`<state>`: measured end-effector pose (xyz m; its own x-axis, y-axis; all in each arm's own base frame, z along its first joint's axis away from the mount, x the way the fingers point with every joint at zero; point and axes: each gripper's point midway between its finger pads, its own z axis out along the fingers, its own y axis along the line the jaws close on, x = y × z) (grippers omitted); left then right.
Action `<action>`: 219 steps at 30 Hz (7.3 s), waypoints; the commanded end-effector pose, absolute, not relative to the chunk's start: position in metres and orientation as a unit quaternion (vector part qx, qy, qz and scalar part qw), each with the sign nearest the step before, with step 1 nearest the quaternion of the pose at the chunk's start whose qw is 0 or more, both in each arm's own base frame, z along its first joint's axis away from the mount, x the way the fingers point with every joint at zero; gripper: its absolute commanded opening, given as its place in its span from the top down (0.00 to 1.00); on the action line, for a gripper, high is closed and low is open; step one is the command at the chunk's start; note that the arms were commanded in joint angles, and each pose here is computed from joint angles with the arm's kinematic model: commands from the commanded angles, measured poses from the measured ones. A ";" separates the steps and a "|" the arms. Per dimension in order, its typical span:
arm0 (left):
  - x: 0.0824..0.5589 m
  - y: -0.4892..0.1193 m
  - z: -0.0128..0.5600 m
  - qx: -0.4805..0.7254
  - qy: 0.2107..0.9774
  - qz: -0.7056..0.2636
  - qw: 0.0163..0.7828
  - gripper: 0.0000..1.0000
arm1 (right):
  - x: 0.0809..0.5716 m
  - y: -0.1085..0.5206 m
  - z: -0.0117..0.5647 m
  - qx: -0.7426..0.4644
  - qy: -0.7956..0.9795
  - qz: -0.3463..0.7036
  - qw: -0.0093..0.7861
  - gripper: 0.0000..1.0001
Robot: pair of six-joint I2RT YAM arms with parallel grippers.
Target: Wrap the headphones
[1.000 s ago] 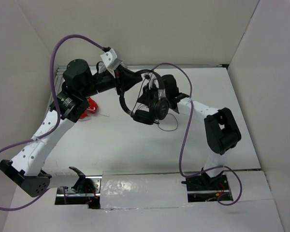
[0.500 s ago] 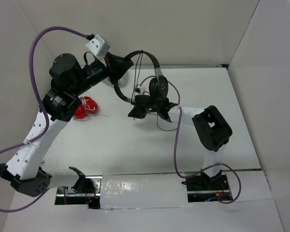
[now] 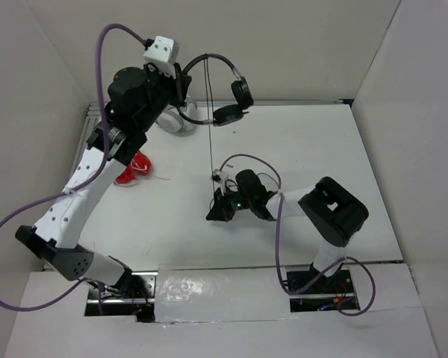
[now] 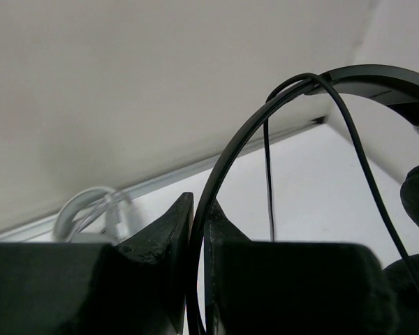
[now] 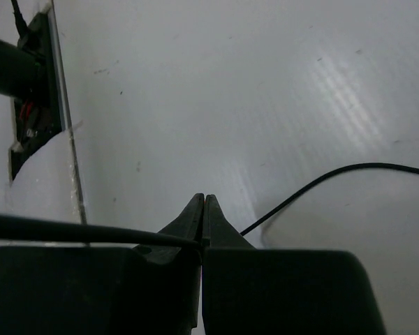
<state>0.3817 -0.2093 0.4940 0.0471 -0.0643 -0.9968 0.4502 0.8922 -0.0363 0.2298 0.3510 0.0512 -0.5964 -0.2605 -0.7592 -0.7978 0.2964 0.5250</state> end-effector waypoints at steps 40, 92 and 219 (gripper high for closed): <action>0.521 -0.154 0.243 0.049 0.814 0.016 0.579 1.00 | 0.319 0.234 0.338 -0.200 0.708 0.010 0.677 1.00; 0.316 -0.260 0.334 0.329 0.647 -0.212 0.654 1.00 | 0.416 0.208 0.276 -0.263 0.720 0.149 0.624 1.00; 0.503 -0.169 0.185 0.034 0.841 0.036 0.539 1.00 | 0.276 0.198 0.325 -0.180 0.705 -0.021 0.685 1.00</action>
